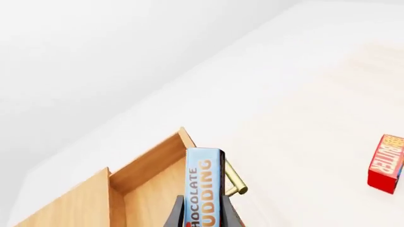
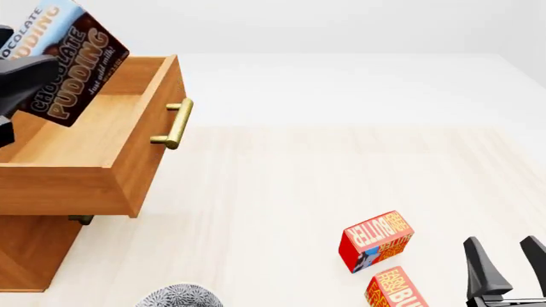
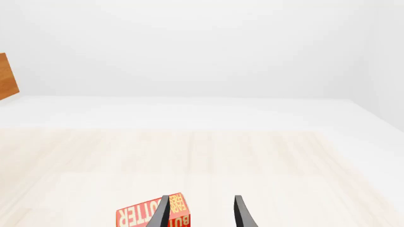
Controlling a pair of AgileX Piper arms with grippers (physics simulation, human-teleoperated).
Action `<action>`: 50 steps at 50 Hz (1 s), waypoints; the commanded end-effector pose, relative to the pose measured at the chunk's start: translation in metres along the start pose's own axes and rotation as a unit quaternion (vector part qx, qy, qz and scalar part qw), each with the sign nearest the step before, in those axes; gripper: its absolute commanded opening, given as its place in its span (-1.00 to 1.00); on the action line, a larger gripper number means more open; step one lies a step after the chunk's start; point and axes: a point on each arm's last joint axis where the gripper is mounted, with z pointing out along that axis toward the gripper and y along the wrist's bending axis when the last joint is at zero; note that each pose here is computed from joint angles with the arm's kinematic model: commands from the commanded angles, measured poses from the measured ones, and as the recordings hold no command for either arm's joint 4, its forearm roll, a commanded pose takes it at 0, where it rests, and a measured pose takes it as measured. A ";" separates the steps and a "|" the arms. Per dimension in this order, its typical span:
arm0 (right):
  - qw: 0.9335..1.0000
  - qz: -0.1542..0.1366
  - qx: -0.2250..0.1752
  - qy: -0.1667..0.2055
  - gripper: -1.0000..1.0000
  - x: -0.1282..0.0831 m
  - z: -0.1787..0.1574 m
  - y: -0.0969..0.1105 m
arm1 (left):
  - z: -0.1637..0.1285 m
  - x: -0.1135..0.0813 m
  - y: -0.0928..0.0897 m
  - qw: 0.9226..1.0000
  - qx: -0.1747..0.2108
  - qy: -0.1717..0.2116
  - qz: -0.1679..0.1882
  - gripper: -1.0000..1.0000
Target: Put the chocolate pudding in the top drawer of the cabinet and close it.
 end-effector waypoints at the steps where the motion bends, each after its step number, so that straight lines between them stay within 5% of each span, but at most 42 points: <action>1: 1.000 0.000 0.003 0.001 1.00 0.000 0.000 0.000 | 0.018 0.004 0.010 0.998 -0.029 0.030 -0.041 -1.00; 12: 1.000 0.000 0.003 0.001 1.00 0.000 0.000 0.000 | 0.044 0.010 0.019 0.995 -0.048 0.061 -0.057 -1.00; 18: 1.000 0.000 0.003 0.001 1.00 0.000 0.000 0.000 | 0.063 0.009 0.023 0.991 -0.046 0.072 -0.103 -1.00; 37: 1.000 0.000 0.003 0.001 1.00 0.000 0.000 0.000 | 0.091 0.044 0.049 0.978 -0.116 0.113 -0.129 -1.00; 50: 1.000 0.000 0.003 0.001 1.00 0.000 0.000 0.000 | 0.113 0.071 0.054 0.972 -0.126 0.139 -0.139 -1.00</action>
